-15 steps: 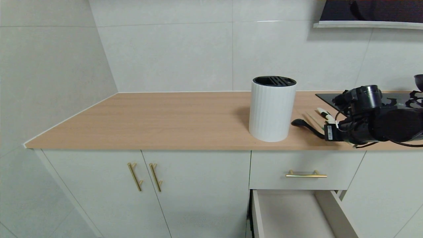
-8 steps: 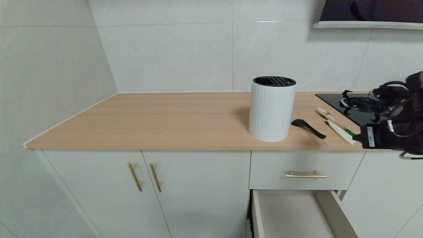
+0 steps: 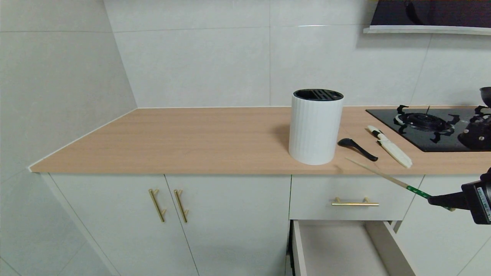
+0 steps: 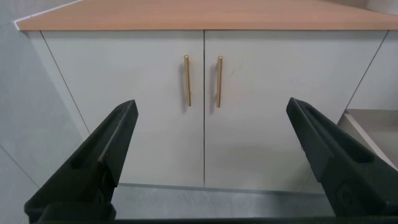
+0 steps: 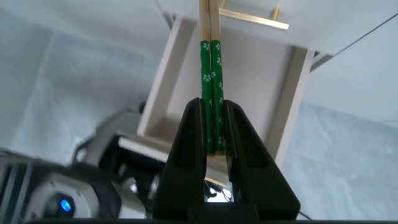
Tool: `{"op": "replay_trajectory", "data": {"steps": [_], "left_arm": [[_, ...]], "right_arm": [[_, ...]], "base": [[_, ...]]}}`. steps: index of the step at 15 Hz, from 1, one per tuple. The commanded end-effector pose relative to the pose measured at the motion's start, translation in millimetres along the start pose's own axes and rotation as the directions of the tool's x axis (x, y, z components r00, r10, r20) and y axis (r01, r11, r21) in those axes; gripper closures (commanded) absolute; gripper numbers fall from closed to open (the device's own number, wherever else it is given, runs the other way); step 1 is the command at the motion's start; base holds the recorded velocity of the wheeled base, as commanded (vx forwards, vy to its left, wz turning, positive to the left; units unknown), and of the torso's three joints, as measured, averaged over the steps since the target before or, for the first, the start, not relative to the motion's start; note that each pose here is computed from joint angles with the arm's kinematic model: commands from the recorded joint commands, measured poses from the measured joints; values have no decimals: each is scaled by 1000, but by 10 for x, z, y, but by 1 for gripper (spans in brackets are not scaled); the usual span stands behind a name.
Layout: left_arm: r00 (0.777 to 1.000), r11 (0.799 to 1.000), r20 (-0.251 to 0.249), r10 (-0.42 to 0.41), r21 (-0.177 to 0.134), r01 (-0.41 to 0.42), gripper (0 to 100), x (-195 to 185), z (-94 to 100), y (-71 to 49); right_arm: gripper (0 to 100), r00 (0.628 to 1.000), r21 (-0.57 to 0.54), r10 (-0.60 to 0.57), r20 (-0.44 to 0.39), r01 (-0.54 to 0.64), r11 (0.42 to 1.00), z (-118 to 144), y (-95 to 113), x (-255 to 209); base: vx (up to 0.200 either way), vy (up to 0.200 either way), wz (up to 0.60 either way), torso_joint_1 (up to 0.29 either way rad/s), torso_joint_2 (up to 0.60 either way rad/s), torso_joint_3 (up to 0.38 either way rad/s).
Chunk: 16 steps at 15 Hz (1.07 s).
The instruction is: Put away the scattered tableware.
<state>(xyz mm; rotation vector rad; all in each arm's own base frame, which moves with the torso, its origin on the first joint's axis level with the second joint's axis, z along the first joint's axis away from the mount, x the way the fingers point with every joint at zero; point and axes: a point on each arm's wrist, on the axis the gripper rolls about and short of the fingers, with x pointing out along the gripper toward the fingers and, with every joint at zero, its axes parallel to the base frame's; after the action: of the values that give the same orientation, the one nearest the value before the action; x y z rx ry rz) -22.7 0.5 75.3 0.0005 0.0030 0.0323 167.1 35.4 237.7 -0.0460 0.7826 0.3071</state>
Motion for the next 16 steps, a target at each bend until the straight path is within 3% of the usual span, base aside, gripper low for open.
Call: {"op": "replay_trajectory", "data": {"steps": [1, 12, 16], "left_arm": [[1000, 1000, 0, 1, 1, -1, 0, 0, 0, 0], [1000, 1000, 0, 1, 0, -1, 0, 0, 0, 0], [1000, 1000, 0, 1, 0, -1, 0, 0, 0, 0]], "right_arm": [[100, 1000, -18, 5, -27, -5, 1000, -53, 0, 45], [100, 969, -44, 69, -238, -82, 996, -156, 64, 613], [100, 961, -53, 76, -267, -94, 994, -177, 96, 679]], "base": [[0, 0, 0, 0, 0, 0], [0, 0, 0, 0, 0, 0], [0, 0, 0, -141, 348, 214]]}}
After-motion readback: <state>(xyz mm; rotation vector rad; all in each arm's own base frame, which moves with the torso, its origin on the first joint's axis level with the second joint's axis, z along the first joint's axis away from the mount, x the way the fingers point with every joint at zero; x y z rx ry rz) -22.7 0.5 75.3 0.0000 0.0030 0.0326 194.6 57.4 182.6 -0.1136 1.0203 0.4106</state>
